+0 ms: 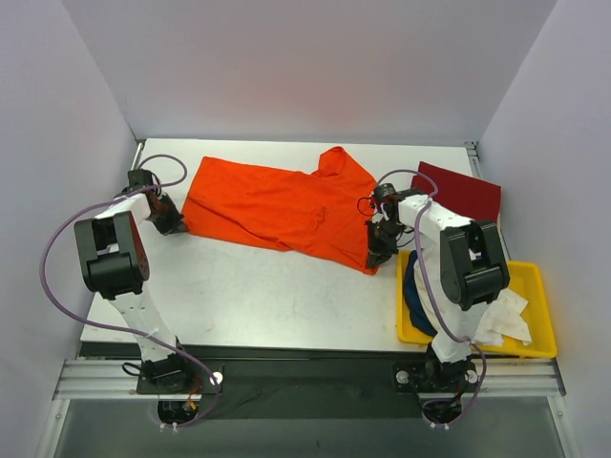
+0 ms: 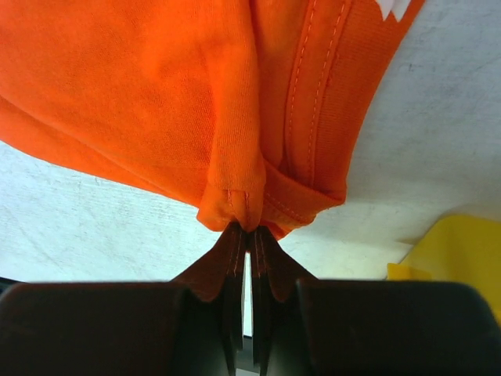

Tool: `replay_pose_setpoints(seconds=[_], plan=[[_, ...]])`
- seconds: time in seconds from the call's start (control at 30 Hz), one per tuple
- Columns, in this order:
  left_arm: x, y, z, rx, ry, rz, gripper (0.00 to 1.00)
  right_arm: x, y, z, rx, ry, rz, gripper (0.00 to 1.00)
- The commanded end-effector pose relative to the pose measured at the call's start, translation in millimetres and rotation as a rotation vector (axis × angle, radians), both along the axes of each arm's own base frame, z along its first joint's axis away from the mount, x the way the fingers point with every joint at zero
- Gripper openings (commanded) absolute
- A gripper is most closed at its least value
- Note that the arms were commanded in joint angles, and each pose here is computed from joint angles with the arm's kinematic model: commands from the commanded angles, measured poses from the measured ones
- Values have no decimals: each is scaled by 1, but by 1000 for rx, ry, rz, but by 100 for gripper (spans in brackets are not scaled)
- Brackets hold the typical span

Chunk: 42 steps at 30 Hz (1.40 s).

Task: Fold and stack the t-shirts
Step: Fold the flattened tshirt in 1/3 of the way

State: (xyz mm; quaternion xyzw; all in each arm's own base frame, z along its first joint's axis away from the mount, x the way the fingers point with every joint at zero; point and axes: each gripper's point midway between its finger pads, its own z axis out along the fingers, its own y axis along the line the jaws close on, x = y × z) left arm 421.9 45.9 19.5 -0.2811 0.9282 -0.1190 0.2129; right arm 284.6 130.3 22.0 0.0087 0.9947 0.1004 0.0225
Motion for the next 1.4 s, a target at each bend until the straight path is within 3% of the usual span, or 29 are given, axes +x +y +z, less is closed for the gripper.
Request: replay_pose_setpoints(seconds=[0.0, 0.37, 0.73, 1.27, 1.37], plan=[[12, 10, -1, 21, -24, 4, 0, -9, -6, 1, -13, 29, 8, 0], [-14, 51, 21, 161, -14, 34, 0, -15, -21, 18, -58, 19, -1, 0], [-39, 56, 20, 164, 6, 17, 0, -31, -14, 19, -40, 49, 29, 0], [-136, 52, 30, 177, 113, 71, 0, -103, -10, 18, -86, 141, 37, 0], [-156, 53, 31, 176, 143, 90, 29, -117, -13, 22, -96, 153, 24, 1]])
